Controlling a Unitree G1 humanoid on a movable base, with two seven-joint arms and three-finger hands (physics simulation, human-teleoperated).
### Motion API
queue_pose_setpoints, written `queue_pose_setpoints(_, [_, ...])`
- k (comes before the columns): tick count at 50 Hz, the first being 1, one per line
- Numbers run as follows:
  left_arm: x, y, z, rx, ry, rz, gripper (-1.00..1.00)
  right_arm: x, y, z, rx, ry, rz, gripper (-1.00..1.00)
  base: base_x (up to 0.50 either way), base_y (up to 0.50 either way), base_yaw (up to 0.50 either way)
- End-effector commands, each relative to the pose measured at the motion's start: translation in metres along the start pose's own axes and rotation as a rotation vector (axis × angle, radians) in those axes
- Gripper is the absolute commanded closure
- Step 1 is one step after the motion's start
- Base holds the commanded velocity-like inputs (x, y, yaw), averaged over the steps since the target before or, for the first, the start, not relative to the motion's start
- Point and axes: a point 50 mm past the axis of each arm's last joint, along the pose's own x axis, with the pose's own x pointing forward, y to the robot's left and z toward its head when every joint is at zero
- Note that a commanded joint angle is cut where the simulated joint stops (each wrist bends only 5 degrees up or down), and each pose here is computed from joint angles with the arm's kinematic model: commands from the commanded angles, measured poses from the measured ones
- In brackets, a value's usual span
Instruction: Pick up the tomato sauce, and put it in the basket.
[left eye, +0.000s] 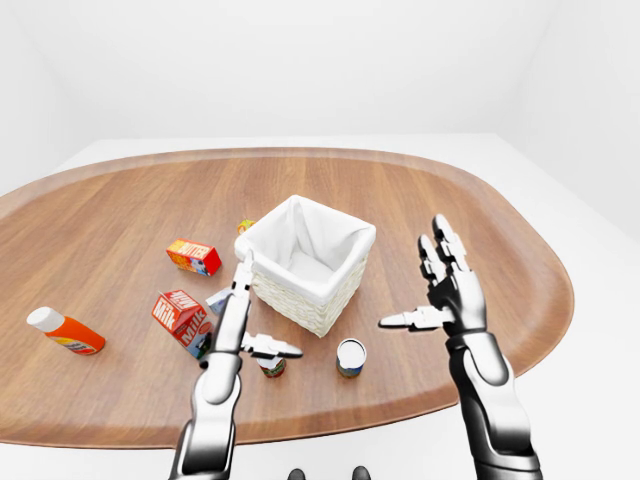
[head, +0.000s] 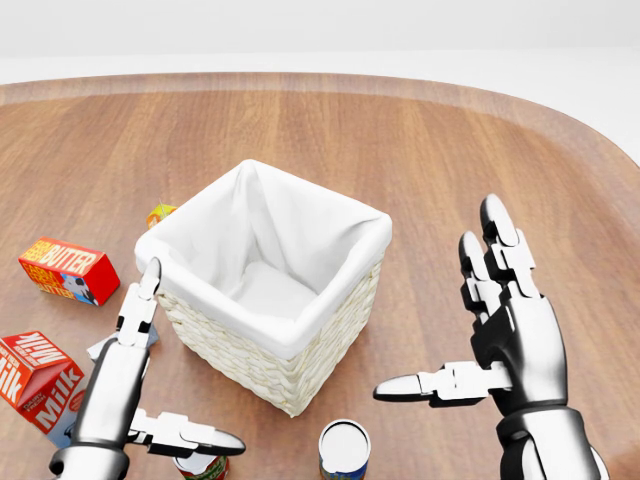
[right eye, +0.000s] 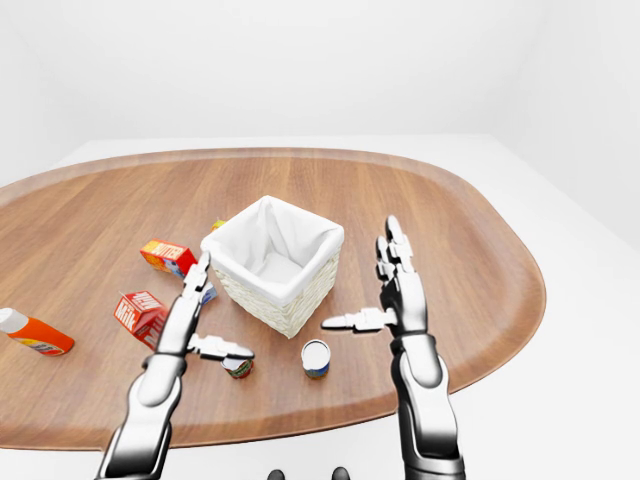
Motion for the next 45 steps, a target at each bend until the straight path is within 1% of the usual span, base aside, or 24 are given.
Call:
queue_pose_setpoints(1, [0.000, 0.000, -0.003, 0.015, 0.011, -0.003, -1.00, 0.000, 0.000, 0.001, 0.000, -0.003, 0.000, -1.00, 0.00, 0.00, 0.00])
queue_pose_setpoints(16, [0.001, 0.000, -0.006, 0.029, 0.024, 0.002, -1.00, 0.000, 0.001, -0.003, 0.000, 0.011, 0.003, -1.00, 0.00, 0.00, 0.00])
queue_pose_setpoints(23, [0.000, 0.001, -0.002, 0.038, 0.010, 0.004, -1.00, -0.001, 0.002, -0.003, -0.002, 0.015, 0.006, -1.00, 0.00, 0.00, 0.00])
queue_pose_setpoints(25, [0.000, 0.003, -0.004, 0.039, 0.015, 0.005, -1.00, -0.001, 0.002, -0.003, -0.003, 0.013, 0.005, -1.00, 0.00, 0.00, 0.00])
queue_pose_setpoints(29, [0.001, 0.009, 0.001, 0.045, -0.005, 0.016, -1.00, -0.002, 0.002, -0.003, -0.002, 0.014, 0.005, -1.00, 0.00, 0.00, 0.00])
queue_pose_setpoints(40, [0.002, 0.010, 0.002, 0.058, -0.008, 0.014, -1.00, -0.002, 0.003, -0.004, -0.003, 0.017, 0.007, -1.00, 0.00, 0.00, 0.00])
queue_pose_setpoints(45, [-0.001, 0.009, -0.004, 0.076, 0.018, 0.006, -1.00, -0.003, 0.003, -0.007, -0.002, 0.030, 0.009, -1.00, 0.00, 0.00, 0.00])
